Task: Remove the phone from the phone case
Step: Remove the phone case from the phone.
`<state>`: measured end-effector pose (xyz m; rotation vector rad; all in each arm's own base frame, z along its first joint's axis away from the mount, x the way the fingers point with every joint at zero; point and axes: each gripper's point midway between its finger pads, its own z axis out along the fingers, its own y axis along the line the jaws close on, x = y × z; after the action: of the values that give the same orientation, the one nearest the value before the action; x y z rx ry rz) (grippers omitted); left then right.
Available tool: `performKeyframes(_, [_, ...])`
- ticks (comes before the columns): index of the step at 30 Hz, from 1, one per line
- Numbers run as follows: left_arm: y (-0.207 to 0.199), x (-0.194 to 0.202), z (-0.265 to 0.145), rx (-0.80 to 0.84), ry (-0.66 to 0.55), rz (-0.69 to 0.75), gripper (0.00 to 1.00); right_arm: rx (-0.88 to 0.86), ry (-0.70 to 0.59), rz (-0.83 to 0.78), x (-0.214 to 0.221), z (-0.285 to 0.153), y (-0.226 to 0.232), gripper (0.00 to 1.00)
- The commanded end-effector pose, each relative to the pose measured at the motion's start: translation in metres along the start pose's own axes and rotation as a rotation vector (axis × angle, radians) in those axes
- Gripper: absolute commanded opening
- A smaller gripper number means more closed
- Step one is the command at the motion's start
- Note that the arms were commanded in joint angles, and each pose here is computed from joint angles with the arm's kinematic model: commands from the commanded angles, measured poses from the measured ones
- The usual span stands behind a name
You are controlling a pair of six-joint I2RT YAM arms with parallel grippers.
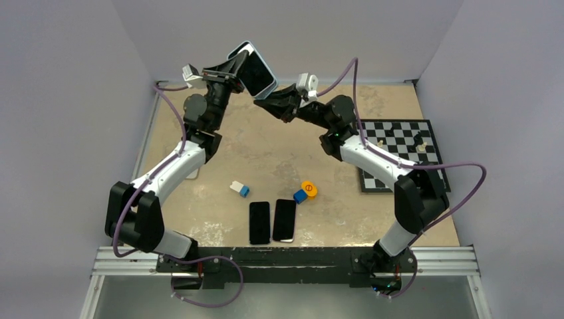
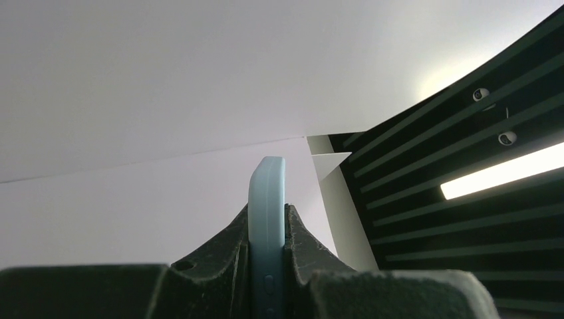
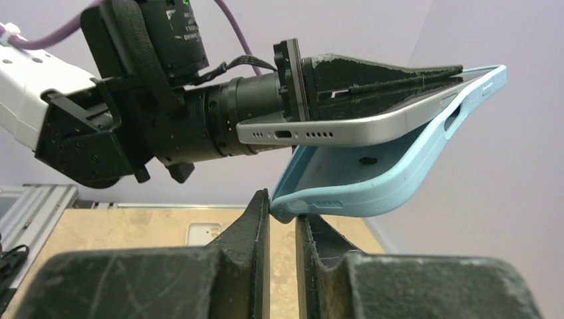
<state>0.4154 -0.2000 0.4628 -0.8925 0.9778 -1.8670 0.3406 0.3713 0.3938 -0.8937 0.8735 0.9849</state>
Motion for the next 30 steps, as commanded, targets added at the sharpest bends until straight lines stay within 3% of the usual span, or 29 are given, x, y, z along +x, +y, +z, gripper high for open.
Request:
performKeyframes(1, [-0.092,0.065,-0.030,0.215,0.268,-0.142,0.00,0.254,0.188,0.048,0.066,-0.028,-0.064,0.00])
performKeyframes(4, [-0.091,0.066,-0.028,0.243,0.289,-0.143,0.00,0.274,0.207,0.230,0.062,-0.033,-0.053,0.27])
performKeyframes(6, [-0.091,0.068,-0.025,0.253,0.317,-0.094,0.00,0.267,0.226,0.384,0.055,-0.037,-0.043,0.38])
performKeyframes(9, [-0.088,0.066,-0.025,0.261,0.347,0.039,0.00,0.225,0.326,0.578,0.050,-0.047,-0.019,0.50])
performKeyframes(16, [-0.072,0.068,-0.024,0.263,0.423,0.271,0.00,0.224,0.454,0.684,0.025,-0.096,0.024,0.65])
performKeyframes(20, [-0.060,0.066,-0.024,0.258,0.440,0.310,0.00,0.167,0.430,0.703,0.001,-0.109,0.044,0.62])
performKeyframes(25, [-0.054,0.070,-0.027,0.255,0.468,0.341,0.00,0.066,0.315,0.741,-0.054,-0.098,0.061,0.43])
performKeyframes(30, [-0.050,0.073,-0.031,0.251,0.495,0.366,0.00,0.037,0.245,0.747,-0.078,-0.087,0.055,0.41])
